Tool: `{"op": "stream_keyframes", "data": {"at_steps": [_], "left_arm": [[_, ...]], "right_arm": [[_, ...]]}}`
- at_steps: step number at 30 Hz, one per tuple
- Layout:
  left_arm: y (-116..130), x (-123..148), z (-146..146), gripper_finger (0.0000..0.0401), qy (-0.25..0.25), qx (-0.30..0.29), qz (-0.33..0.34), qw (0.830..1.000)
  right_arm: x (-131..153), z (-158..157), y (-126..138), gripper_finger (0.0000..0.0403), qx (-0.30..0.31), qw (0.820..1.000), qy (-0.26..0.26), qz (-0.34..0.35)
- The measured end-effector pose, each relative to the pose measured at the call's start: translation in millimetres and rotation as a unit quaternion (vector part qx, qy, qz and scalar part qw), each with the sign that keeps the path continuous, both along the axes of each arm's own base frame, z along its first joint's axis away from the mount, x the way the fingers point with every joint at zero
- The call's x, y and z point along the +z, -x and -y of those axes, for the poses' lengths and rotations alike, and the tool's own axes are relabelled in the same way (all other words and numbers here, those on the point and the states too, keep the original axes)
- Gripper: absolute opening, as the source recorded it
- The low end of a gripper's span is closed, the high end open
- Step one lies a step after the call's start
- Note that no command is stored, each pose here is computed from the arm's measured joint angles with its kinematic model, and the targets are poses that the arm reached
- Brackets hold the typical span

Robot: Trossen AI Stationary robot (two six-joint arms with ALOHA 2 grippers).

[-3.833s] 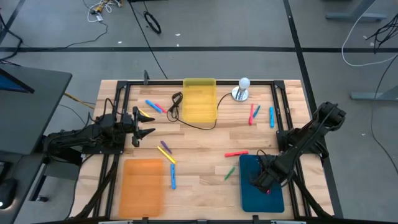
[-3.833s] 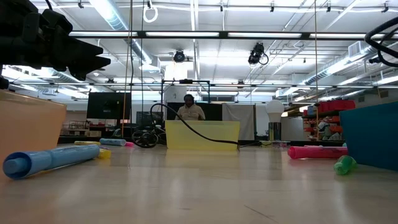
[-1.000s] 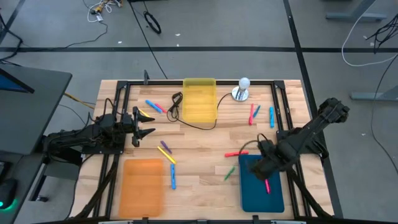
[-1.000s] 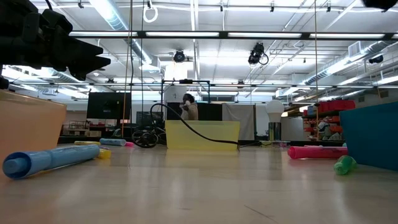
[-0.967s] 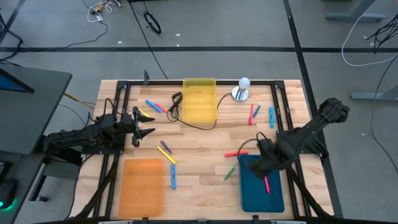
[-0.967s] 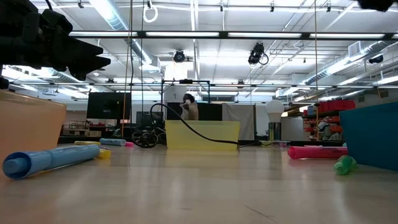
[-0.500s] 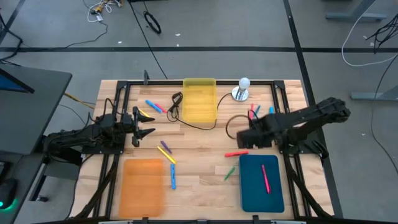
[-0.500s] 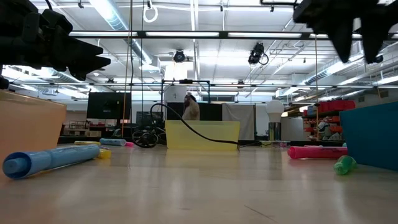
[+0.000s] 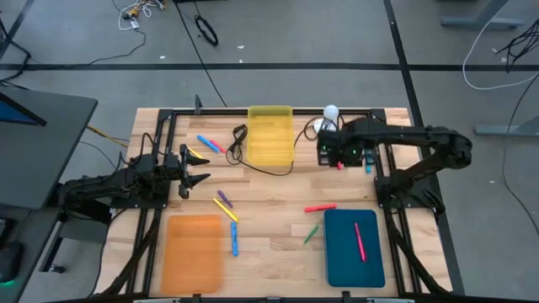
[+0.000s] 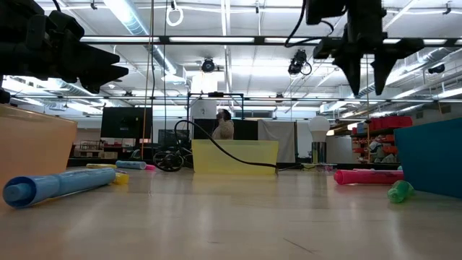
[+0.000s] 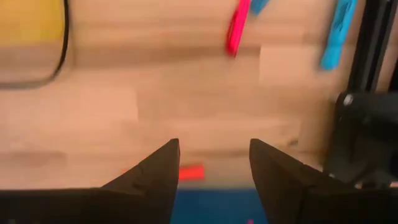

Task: Pick & Place Markers
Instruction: Put the pink highlighter pen into the blue bin

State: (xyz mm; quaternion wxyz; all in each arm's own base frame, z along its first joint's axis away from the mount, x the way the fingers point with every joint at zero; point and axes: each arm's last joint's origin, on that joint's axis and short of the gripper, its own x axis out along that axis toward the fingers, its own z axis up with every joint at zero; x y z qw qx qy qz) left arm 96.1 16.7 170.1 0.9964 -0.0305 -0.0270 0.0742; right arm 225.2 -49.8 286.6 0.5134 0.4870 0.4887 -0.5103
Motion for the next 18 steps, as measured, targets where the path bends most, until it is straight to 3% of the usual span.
{"op": "stream_keyframes", "data": {"at_steps": [18], "left_arm": [[0, 0, 0, 0.0238, 0.0, 0.0, 0.0, 1.0]], "right_arm": [[0, 97, 38, 0.0194, -0.044, 0.999, 0.027, 0.014]]}}
